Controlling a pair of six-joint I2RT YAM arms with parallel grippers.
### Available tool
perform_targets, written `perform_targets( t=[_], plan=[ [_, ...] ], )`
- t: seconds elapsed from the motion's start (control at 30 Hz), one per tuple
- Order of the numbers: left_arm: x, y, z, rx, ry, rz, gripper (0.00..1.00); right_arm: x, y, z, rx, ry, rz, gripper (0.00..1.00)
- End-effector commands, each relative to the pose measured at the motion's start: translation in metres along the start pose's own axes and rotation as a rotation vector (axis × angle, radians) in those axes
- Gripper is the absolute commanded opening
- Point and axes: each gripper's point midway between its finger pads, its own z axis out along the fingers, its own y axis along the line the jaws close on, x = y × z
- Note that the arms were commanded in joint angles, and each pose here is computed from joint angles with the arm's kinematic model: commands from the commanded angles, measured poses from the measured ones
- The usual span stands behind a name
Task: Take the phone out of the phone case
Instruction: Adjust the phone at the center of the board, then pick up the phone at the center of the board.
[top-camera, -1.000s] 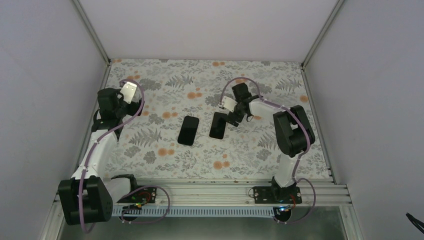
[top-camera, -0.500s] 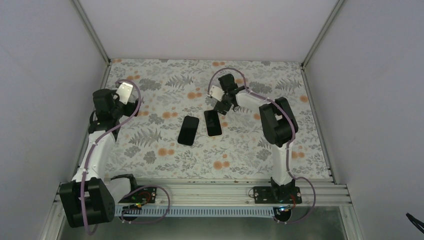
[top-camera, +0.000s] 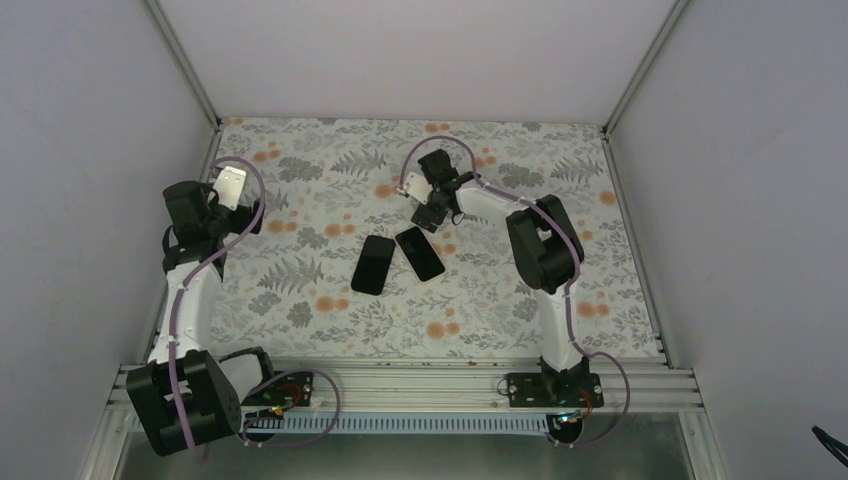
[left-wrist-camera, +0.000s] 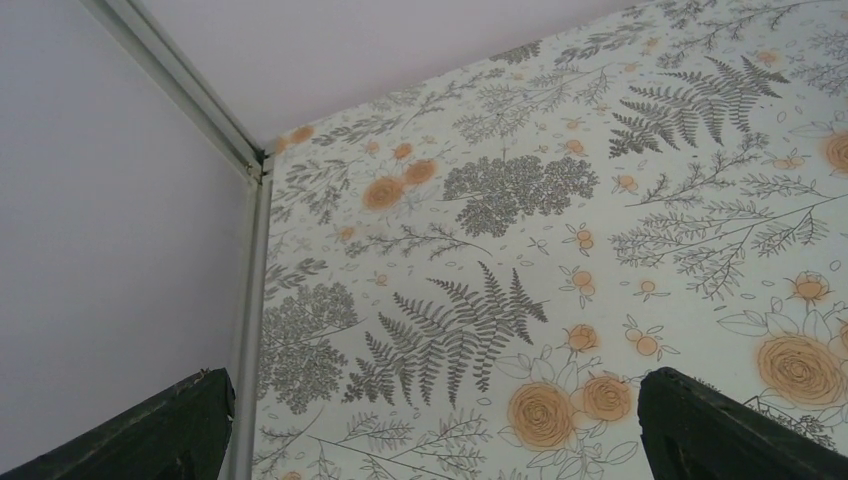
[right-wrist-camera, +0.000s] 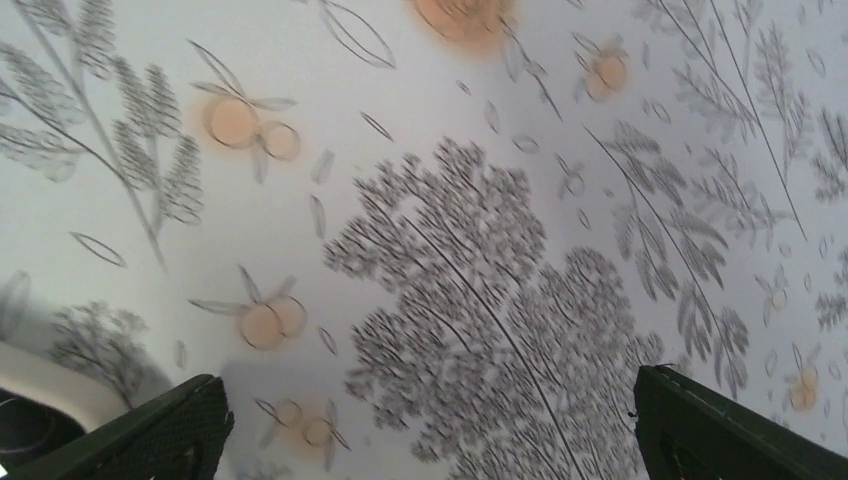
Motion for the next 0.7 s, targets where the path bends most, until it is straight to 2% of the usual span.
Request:
perform_targets(
  t=[0.0,0.13,0.23,0.33,0.43,0.67],
  plan=[
    [-0.013,0.006,-0.003,0.023,-0.043,0.019,1.00,-0.006,-0.032,-0.044,0.017,-0.034,0.155,1.00],
    [-0.009,0.013,-0.002,0.021,-0.039,0.008,1.00,-0.010,0.037,-0.076,-0.221,-0.032,0.078,1.00],
    [-0.007,0.016,0.000,0.041,-0.037,-0.017,1.00,-0.002,0.087,-0.085,-0.285,0.015,0.003,1.00],
    [-0.005,0.018,0.003,0.056,-0.029,-0.046,1.00,-0.003,0.113,-0.088,-0.315,0.020,-0.013,1.00],
    [-0.003,0.018,0.004,0.065,-0.026,-0.059,1.00,0.001,0.129,-0.081,-0.285,0.029,-0.057,1.00],
    [0.001,0.022,0.001,0.047,-0.018,-0.056,1.00,0.017,0.131,-0.057,-0.052,0.055,-0.184,1.00]
  ],
)
